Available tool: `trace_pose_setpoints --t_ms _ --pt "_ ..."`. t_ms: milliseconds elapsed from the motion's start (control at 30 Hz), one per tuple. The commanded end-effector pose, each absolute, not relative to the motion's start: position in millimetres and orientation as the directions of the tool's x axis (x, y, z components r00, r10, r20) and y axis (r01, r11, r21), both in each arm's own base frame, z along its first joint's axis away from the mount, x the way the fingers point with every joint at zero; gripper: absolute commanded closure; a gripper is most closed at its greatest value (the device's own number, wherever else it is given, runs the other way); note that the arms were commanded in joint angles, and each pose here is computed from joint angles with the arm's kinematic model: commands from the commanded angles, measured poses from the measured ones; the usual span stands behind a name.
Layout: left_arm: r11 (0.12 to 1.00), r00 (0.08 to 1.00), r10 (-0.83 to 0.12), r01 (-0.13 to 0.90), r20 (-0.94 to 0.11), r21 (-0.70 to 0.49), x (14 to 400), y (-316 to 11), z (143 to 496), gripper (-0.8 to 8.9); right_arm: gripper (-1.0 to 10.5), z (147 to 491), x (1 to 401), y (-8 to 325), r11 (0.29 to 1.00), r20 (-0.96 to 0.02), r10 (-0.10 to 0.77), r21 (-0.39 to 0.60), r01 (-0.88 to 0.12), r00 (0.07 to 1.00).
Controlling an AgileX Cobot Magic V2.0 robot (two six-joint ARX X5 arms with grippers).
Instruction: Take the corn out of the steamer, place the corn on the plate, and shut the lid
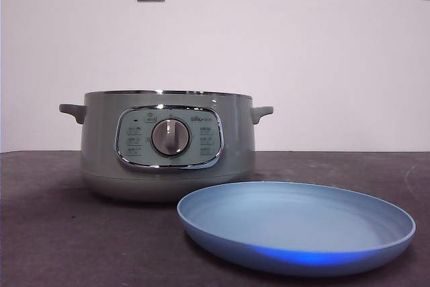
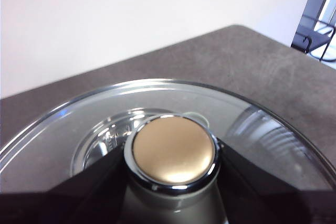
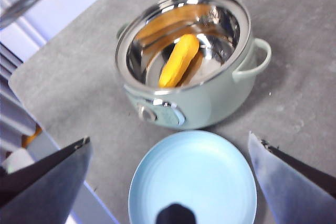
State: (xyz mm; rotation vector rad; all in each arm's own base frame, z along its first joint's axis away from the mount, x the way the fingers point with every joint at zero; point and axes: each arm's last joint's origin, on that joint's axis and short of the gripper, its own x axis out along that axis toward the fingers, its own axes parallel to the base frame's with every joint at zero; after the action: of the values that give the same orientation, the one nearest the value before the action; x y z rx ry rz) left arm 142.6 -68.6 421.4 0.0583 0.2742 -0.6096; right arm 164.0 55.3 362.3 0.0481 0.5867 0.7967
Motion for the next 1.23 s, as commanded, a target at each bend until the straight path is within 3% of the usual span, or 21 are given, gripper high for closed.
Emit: trace_pose_setpoints --t_ms 33,333,700,967,1233 --pt "0.819 0.794 -0.558 0.574 -0.241 -0.006 131 -63 428 8.21 4.4 363 172 58 0.710 -0.457 0.690 0.278 -0.648 0.561" --pt "0.826 0.789 -0.545 0.563 -0.283 -0.021 106 -52 405 8.21 4.4 354 213 81 0.680 -0.408 0.730 0.345 -0.647 0.549" --pt "0.843 0.796 -0.518 0.537 -0.313 -0.027 61 -32 383 8.21 4.4 322 256 158 0.663 -0.374 0.745 0.325 -0.674 0.552" --pt "0.847 0.802 -0.512 0.530 -0.307 -0.029 30 -18 377 8.21 4.4 307 286 228 0.680 -0.424 0.719 0.267 -0.683 0.550" --pt "0.842 0.798 -0.520 0.538 -0.305 -0.030 23 -15 375 8.22 4.4 302 324 279 0.726 -0.509 0.653 0.211 -0.654 0.561"
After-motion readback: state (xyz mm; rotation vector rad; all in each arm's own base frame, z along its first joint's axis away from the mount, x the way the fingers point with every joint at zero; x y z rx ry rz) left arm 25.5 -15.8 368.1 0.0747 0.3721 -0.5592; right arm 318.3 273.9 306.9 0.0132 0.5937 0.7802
